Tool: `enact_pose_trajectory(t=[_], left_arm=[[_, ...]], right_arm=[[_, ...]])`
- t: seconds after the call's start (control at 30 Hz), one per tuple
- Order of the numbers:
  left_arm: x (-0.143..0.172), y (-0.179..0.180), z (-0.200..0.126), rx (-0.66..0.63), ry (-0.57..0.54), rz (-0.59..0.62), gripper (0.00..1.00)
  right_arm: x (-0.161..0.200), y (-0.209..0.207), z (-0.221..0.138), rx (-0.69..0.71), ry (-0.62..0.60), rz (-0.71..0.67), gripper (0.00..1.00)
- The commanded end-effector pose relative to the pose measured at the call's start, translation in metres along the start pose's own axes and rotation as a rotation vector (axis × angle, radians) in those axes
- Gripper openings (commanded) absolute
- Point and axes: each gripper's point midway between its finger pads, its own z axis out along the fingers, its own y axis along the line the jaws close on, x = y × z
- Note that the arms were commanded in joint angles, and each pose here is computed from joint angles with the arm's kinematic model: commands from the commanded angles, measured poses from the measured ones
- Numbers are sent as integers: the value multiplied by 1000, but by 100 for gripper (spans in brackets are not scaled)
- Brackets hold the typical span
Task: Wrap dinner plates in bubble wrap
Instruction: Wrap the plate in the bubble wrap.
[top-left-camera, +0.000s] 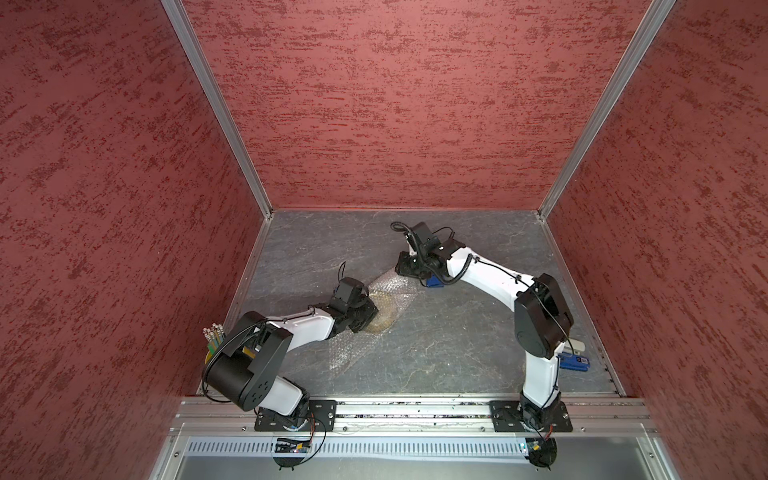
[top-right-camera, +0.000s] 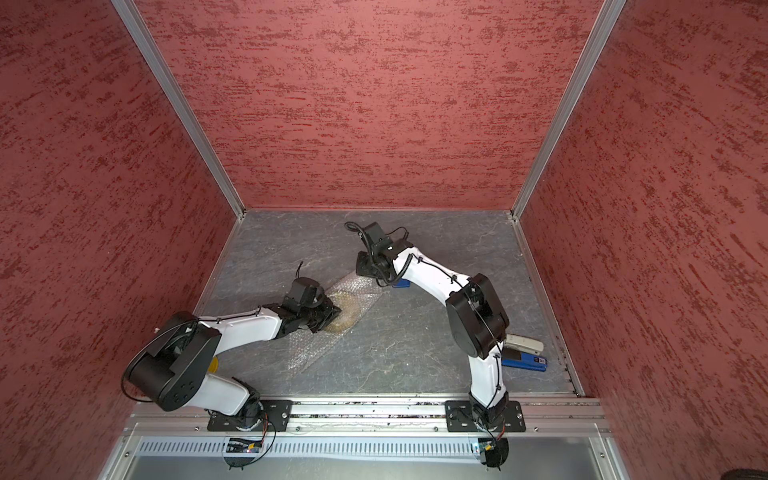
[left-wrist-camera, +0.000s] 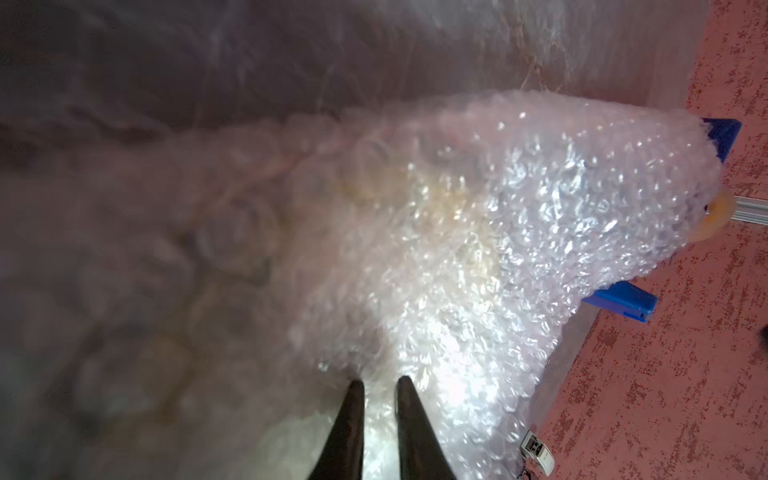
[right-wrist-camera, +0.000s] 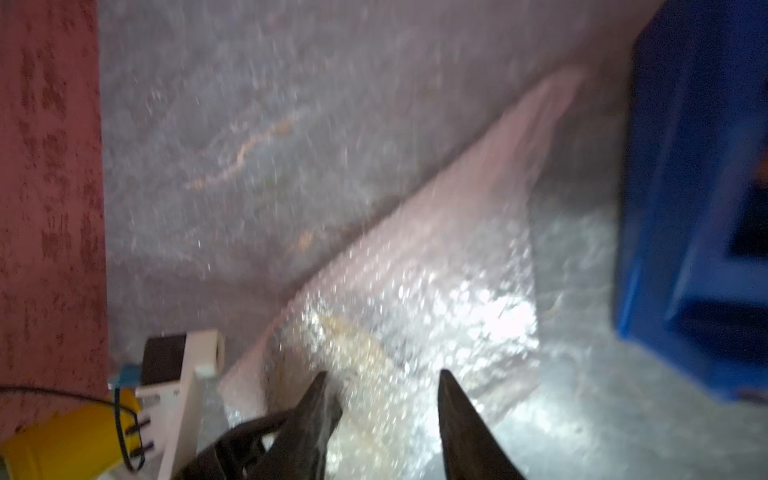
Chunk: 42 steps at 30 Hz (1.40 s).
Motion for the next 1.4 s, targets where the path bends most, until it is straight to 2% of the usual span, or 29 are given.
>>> enact_pose_trajectory(t=[0.0,0.13,0.23,0.43,0.6,0.8,0.87,0.97,1.07,1.23,1.37], left_arm=[[2,21,-1,-64,3,-18,18],[0,21,-1,-66,2,-20,18],[0,23,0,-72,1,-22,18],[1,30,1,-87,4,-28,18],[2,34,2,-92,1,-32,17],[3,38,2,-100,3,-33,17],[3,38,2,-100,3,-33,17],[3,39,1,-100,-1,-32,17],[3,40,2,-101,0,-30,16],[3,38,3,-98,-1,-29,16],[4,39,3,-100,-1,-29,16]], right_arm=[[-13,-36,23,137,8,-41,48],[-37,-38,45,113,-12,-60,53],[-51,-45,58,106,-19,-48,52],[-56,-49,87,85,24,-55,52],[-50,-67,108,155,63,-54,48],[-51,-77,114,176,66,-44,41],[-48,-81,118,186,80,-43,34],[-48,-81,116,191,84,-43,16],[-59,-69,102,167,56,-53,7],[-81,-28,60,66,-16,-70,0],[-77,8,28,-36,-32,-61,0]])
